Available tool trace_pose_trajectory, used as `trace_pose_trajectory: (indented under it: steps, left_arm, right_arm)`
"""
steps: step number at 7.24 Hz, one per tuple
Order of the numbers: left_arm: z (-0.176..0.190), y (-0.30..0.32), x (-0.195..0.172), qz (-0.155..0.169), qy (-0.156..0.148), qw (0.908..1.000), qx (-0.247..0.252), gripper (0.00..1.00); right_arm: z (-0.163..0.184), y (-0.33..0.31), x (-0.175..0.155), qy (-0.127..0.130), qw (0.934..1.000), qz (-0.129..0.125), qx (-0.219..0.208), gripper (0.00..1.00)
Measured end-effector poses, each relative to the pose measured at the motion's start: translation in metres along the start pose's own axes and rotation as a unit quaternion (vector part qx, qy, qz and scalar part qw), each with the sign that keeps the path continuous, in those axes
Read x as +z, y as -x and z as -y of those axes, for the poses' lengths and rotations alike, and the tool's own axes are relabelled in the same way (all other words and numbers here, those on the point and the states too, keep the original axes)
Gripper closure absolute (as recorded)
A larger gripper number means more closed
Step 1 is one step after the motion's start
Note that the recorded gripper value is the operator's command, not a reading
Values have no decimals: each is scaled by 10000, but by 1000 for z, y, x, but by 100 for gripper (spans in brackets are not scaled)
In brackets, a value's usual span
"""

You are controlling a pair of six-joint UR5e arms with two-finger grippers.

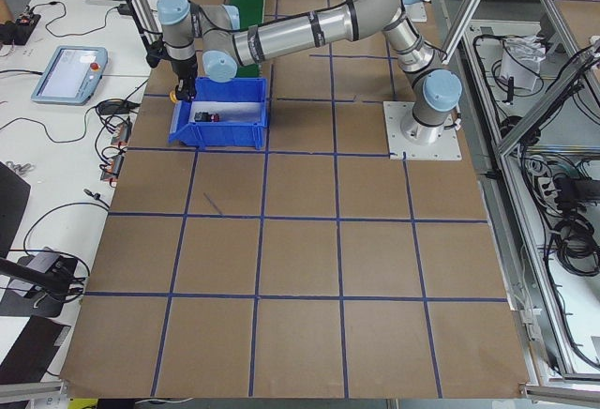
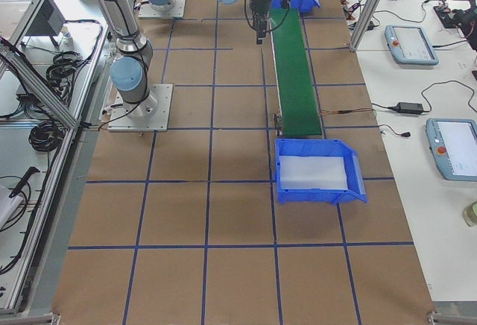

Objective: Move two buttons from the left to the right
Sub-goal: 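Close the left gripper on the yellow-capped button and lift it, then carry the yellow button onto the conveyor start and open the left gripper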

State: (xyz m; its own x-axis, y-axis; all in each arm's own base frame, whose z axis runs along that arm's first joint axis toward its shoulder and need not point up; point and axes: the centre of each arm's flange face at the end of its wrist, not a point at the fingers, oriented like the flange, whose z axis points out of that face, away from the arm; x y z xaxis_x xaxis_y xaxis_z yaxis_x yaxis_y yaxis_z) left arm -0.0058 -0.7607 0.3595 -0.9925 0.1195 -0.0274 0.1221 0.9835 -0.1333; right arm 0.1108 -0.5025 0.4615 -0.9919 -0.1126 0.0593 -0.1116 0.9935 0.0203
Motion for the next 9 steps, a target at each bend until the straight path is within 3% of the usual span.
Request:
trace_pose_trajectory:
  steps: [2,4,6,9]
  left_arm:
    - [-13,-33,-52,-5,-112,9998,-133,89]
    - [-22,-121,-80,-59,-186,9991,-363,89]
    - [-32,-194,-63,-146,-68,9983,-564,89]
    - [-46,-223,2,-192,297,9971,-670,88]
  right_arm:
    - [1,0,-2,-35,10000,-15,3,0]
    - [2,0,-1,-44,10000,-14,0,0]
    - [2,1,3,18,10000,1,-4,0]
    - [5,1,14,175,9998,20,-22,0]
